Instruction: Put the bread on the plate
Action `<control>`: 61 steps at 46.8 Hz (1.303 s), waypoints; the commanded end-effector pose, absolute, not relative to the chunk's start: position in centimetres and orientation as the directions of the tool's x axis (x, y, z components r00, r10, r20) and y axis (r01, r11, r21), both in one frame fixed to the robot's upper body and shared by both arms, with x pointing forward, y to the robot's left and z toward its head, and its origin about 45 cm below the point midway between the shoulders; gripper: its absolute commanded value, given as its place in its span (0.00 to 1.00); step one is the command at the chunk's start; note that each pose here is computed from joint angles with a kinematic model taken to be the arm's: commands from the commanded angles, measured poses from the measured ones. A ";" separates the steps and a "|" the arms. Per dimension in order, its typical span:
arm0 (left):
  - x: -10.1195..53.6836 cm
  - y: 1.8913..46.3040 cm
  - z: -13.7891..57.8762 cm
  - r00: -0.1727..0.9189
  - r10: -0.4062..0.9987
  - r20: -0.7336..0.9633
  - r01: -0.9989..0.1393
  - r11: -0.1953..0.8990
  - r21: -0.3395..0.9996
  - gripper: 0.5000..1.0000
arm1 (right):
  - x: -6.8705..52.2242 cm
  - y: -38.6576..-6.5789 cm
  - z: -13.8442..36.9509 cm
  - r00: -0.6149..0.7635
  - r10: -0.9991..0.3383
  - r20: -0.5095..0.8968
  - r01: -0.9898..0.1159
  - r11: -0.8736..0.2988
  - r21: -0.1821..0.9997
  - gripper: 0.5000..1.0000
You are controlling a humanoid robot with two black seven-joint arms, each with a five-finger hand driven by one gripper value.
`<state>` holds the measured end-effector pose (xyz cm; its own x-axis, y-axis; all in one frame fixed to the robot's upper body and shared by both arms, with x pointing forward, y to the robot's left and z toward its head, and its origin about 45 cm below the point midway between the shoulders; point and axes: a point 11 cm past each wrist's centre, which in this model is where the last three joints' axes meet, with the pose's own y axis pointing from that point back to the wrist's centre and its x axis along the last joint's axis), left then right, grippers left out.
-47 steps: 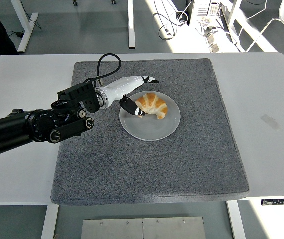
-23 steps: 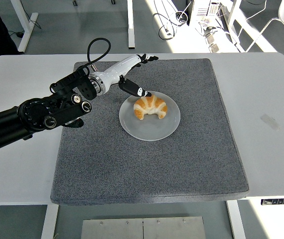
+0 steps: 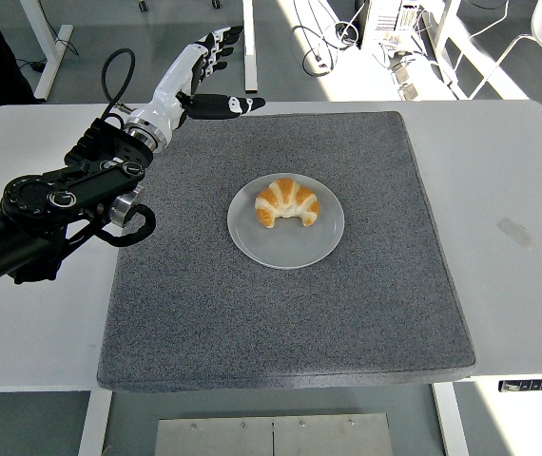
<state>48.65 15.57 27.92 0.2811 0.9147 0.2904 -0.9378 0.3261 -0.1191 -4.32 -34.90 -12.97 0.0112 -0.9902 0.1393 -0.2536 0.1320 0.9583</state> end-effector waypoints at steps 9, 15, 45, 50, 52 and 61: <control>49.0 18.6 27.3 0.157 0.987 0.031 -0.979 0.160 -0.128 0.83 | -4.3 -34.9 -13.0 0.011 -0.990 0.139 -0.254 0.132 0.958 1.00; 49.0 20.7 26.5 0.098 0.993 -0.070 -0.988 0.089 -0.125 0.82 | -4.3 -34.9 -13.0 0.011 -0.990 0.139 -0.254 0.132 0.958 1.00; 49.2 26.0 21.3 -0.072 0.911 -0.406 -0.993 -0.102 -0.052 0.81 | -4.3 -34.9 -13.0 0.011 -0.990 0.139 -0.254 0.132 0.958 1.00; 49.0 25.0 20.9 -0.061 0.906 -0.419 -0.995 -0.089 -0.048 0.81 | -4.3 -34.9 -13.0 0.011 -0.990 0.139 -0.254 0.132 0.958 1.00; 49.0 24.5 20.7 -0.055 0.905 -0.422 -0.996 -0.082 -0.046 0.81 | -4.3 -34.9 -13.0 0.011 -0.990 0.139 -0.254 0.132 0.958 1.00; 48.5 23.5 19.8 -0.047 0.904 -0.424 -0.997 -0.069 -0.037 0.81 | -4.3 -34.9 -13.0 0.011 -0.990 0.139 -0.254 0.132 0.958 1.00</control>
